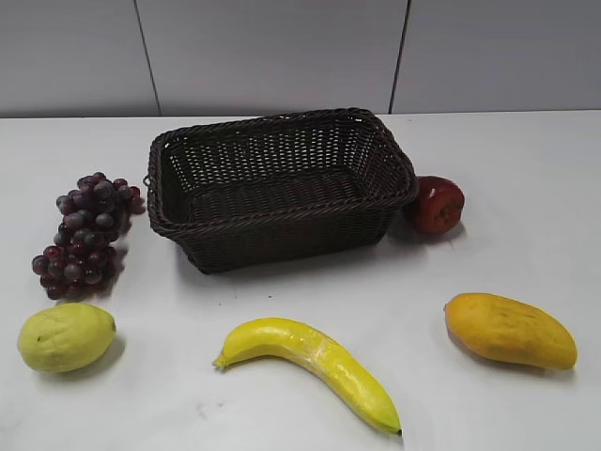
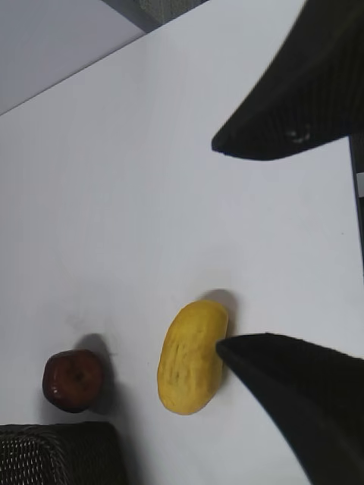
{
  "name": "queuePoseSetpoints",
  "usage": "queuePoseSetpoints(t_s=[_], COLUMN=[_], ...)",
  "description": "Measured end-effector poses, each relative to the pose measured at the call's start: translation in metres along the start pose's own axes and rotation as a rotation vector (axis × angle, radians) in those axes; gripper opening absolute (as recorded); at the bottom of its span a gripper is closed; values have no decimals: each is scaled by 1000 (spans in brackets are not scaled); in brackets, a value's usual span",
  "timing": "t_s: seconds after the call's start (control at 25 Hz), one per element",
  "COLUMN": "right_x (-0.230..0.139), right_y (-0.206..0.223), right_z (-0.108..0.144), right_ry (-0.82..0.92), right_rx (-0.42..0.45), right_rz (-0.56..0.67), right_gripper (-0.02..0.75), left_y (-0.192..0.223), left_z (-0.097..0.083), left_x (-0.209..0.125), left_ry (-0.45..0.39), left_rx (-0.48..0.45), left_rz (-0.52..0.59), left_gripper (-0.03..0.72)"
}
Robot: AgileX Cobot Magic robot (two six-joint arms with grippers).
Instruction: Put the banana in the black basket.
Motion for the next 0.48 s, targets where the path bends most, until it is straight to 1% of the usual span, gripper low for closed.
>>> queuePoseSetpoints(t_s=[0.48], right_x=[0], right_y=[0], right_z=[0], right_ry=[0], right_rx=[0], right_rz=[0], right_gripper=[572], left_y=[0], left_z=[0], left_x=[0], left_ry=[0], left_rx=[0], left_rz=[0], left_gripper=[235])
Point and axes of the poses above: a point on each arm's last joint axis where the gripper is mounted, y pointing out along that axis toward the gripper, z along the wrist's bending axis when the last joint is at zero, x = y × z, the point moved 4 cm from there along y, pointing out along that axis toward the gripper, and after that the axes turned 4 degrees about y, right-handed, at the moved point
